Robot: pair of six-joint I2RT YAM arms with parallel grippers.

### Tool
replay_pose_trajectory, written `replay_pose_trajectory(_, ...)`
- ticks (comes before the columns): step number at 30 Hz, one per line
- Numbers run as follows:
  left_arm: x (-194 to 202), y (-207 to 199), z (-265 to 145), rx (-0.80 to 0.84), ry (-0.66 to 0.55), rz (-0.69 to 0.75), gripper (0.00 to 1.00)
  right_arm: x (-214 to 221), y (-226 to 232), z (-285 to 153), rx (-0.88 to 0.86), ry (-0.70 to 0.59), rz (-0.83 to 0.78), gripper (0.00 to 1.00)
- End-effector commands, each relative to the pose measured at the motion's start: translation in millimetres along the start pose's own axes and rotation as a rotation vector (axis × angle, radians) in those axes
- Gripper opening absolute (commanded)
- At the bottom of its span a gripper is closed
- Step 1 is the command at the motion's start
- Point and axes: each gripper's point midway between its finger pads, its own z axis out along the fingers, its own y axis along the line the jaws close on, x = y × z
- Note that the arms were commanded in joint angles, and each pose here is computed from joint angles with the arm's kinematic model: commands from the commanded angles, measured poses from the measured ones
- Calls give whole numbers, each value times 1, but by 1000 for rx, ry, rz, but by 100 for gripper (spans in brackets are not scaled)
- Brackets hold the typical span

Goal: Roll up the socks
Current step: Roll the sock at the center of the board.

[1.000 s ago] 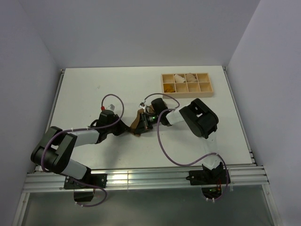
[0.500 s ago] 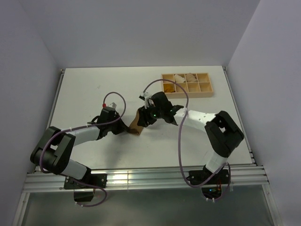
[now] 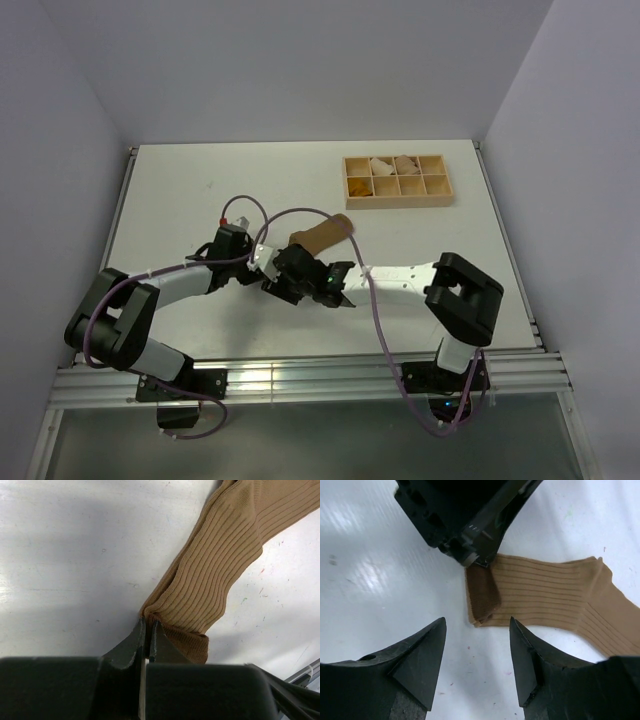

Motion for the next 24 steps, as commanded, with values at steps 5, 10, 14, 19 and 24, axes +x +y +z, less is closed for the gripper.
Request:
replay_pose_trajectory(5,-7,-9,-2,13,-2,33,0,7,-7,23,181,53,-169,61)
replay_pose_trajectory(10,-6,-10,-1,14,4,31,0,3,2,32,225,42,-218,59)
replay_pose_trajectory(14,-4,-10,-1,16,14,28,0,6,-1,37,284,49,-244,58)
replay_pose_trajectory(19,-3,-10,0,17,18,35,0,3,-3,38,321,34,-274,58)
replay_pose_trajectory(24,1,-7,-2,5,35,31,0,10,5,46,281,55,-293,57)
